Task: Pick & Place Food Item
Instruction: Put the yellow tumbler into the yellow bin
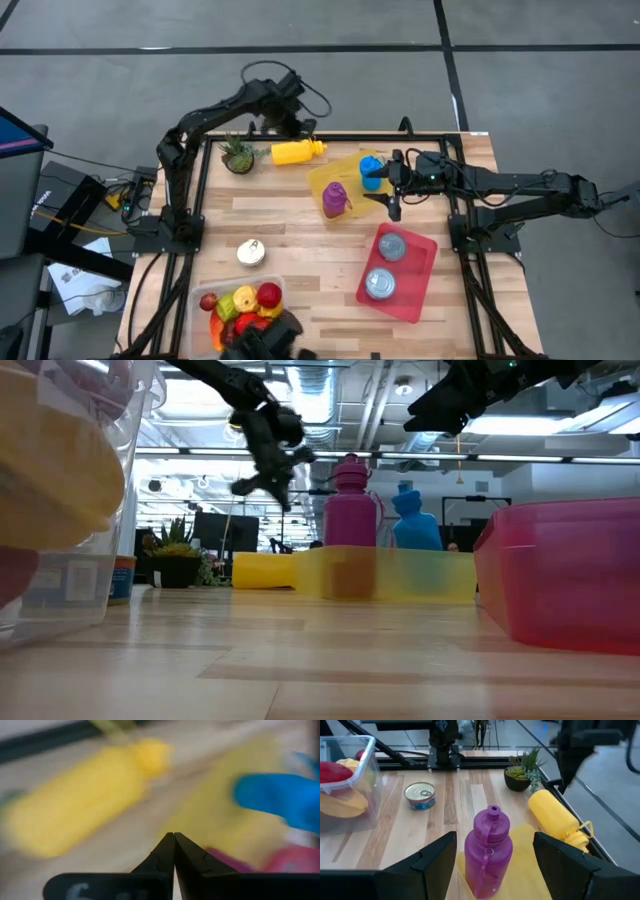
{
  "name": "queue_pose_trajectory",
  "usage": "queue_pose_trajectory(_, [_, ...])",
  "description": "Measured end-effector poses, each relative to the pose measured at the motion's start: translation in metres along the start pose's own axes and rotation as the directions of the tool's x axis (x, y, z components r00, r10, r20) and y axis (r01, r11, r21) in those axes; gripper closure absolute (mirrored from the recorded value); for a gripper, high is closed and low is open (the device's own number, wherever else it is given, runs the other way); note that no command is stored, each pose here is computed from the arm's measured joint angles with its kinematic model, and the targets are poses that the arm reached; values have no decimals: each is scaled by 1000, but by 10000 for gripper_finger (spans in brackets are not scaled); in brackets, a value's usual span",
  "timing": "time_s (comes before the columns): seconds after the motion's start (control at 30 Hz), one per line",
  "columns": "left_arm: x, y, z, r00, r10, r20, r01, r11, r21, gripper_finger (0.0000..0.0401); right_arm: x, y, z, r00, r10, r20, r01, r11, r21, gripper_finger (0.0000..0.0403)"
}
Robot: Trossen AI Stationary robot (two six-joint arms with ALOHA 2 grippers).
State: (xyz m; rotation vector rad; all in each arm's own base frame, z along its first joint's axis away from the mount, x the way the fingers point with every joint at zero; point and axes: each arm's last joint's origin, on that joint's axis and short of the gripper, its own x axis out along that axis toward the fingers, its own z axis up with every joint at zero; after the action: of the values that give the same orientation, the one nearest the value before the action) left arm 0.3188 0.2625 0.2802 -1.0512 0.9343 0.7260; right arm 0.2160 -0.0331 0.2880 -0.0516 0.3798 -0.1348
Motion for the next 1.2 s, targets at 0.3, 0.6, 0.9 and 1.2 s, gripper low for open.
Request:
queue_pose_trajectory(0.3, [-17, 61, 20, 971, 236, -35, -239, 964, -117, 401, 2, -2, 0, 1000, -9, 3, 9, 999, 52, 148])
queue_pose_trajectory(0.6, [2, 66, 30, 946, 290, -146, -308, 945, -114, 401, 2, -4, 0, 1000, -17, 9, 16, 998, 61, 148])
queue_pose_trajectory(0.9, [19, 59, 36, 873, 395, -287, -412, 911, 1, 401, 2, -9, 0, 999, -41, 7, 40, 997, 70, 148])
queue_pose_trajectory(1.2, [19, 38, 44, 964, 174, -202, -195, 977, -86, 401, 2, -11, 1, 999, -47, 14, 46, 997, 64, 148])
